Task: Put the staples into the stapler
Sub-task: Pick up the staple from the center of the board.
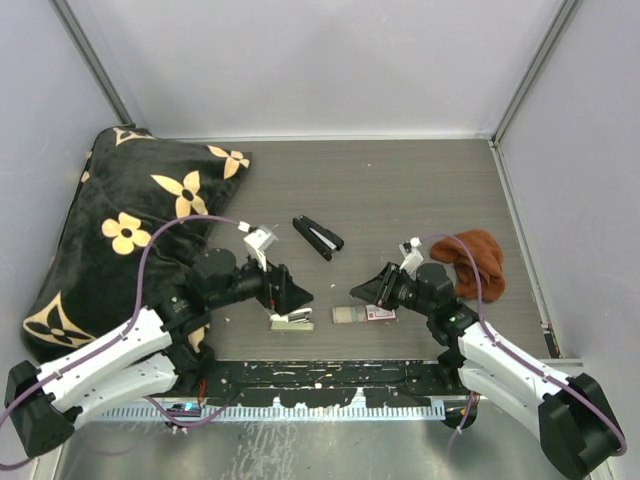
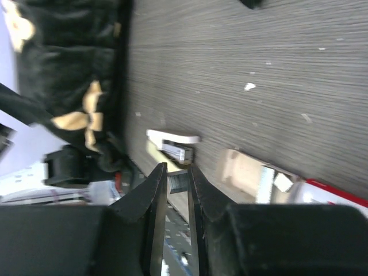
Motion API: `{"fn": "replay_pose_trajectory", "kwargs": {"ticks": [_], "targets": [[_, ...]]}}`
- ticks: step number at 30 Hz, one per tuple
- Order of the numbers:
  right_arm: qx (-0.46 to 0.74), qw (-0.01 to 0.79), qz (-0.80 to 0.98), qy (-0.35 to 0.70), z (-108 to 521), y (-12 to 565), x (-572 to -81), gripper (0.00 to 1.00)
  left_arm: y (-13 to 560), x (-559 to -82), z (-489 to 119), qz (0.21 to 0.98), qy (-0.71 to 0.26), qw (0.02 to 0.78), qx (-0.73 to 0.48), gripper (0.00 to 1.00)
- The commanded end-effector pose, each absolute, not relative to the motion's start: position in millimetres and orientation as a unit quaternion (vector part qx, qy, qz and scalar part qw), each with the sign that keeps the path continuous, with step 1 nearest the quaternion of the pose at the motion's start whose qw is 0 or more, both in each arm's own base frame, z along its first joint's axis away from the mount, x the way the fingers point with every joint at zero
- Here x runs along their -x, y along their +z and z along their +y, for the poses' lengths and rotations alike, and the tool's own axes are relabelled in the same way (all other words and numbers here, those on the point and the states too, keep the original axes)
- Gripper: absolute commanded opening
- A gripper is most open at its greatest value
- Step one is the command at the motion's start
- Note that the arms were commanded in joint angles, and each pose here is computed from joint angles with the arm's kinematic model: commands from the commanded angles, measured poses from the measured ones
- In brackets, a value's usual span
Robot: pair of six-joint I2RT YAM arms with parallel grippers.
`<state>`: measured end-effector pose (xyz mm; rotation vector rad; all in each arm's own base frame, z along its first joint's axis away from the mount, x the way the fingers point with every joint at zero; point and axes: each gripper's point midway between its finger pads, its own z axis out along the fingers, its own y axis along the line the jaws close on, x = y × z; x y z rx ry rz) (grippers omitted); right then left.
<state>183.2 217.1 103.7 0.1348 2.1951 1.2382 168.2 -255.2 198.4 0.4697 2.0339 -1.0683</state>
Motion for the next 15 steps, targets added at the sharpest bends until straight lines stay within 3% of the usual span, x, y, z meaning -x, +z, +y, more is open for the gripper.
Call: {"fn": "replay_pose_trajectory", "kwargs": {"ticks": [1, 7, 15], "targets": [[-0.060, 0.294, 0.724, 0.621, 239, 179, -175, 0.21, 247, -154, -290, 0.670, -0.462, 0.507, -0.283, 0.88], [-0.069, 0.251, 0.690, 0.675, 243, 213, -161, 0.21, 238, -158, -298, 0.581, -0.412, 0.605, -0.355, 0.88], [-0.069, 0.210, 0.646, 0.731, 243, 252, -145, 0.22, 270, -138, -333, 0.494, -0.405, 0.650, -0.411, 0.76]]}}
